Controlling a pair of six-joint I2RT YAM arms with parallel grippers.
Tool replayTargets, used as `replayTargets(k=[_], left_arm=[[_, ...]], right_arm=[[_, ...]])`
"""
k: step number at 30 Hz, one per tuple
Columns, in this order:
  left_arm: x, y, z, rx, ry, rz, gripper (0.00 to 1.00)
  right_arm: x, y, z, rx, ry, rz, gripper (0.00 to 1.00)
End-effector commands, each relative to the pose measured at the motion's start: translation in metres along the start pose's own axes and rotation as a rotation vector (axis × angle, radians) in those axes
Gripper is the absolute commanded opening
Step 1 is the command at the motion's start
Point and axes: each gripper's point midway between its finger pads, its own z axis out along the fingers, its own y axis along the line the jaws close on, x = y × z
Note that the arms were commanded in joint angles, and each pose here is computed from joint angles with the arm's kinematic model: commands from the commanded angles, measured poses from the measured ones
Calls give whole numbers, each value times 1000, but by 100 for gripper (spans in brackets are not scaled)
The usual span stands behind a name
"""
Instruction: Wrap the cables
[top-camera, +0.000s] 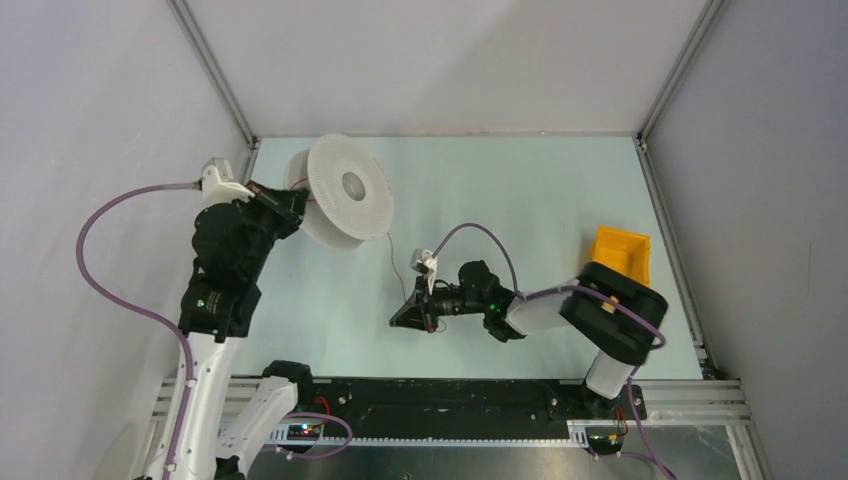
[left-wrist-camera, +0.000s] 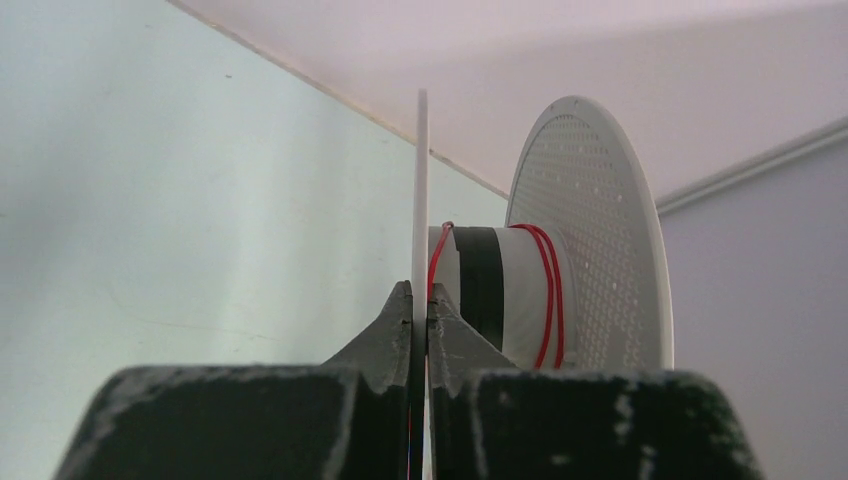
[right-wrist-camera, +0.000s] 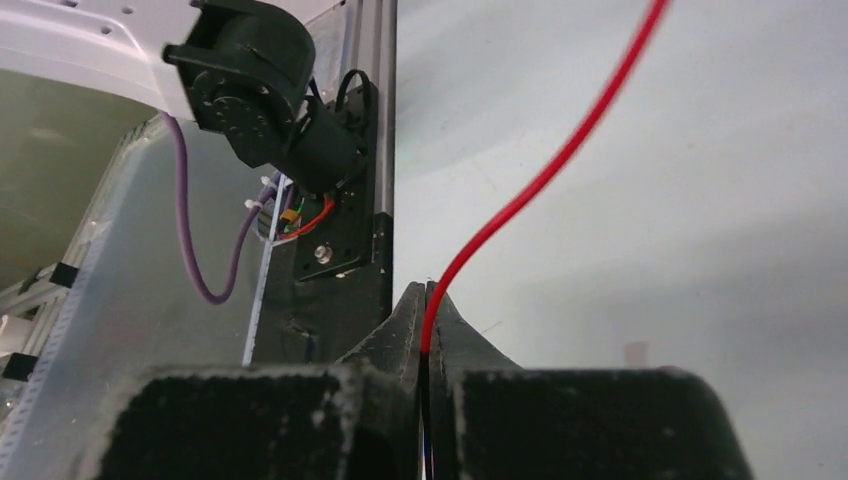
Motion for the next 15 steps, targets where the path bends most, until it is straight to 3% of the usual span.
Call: replayTargets(k=[1, 7, 15], left_arm=[[-43, 3, 5, -21, -217, 82, 0], [-4, 32, 28, -91, -102, 307, 0], [40, 35, 36, -80, 41, 608, 0]], right_arm=[[-36, 22, 7, 81, 6, -150, 0], [-69, 52, 17, 124, 183, -275, 0], [-134, 61, 20, 156, 211, -349, 0]])
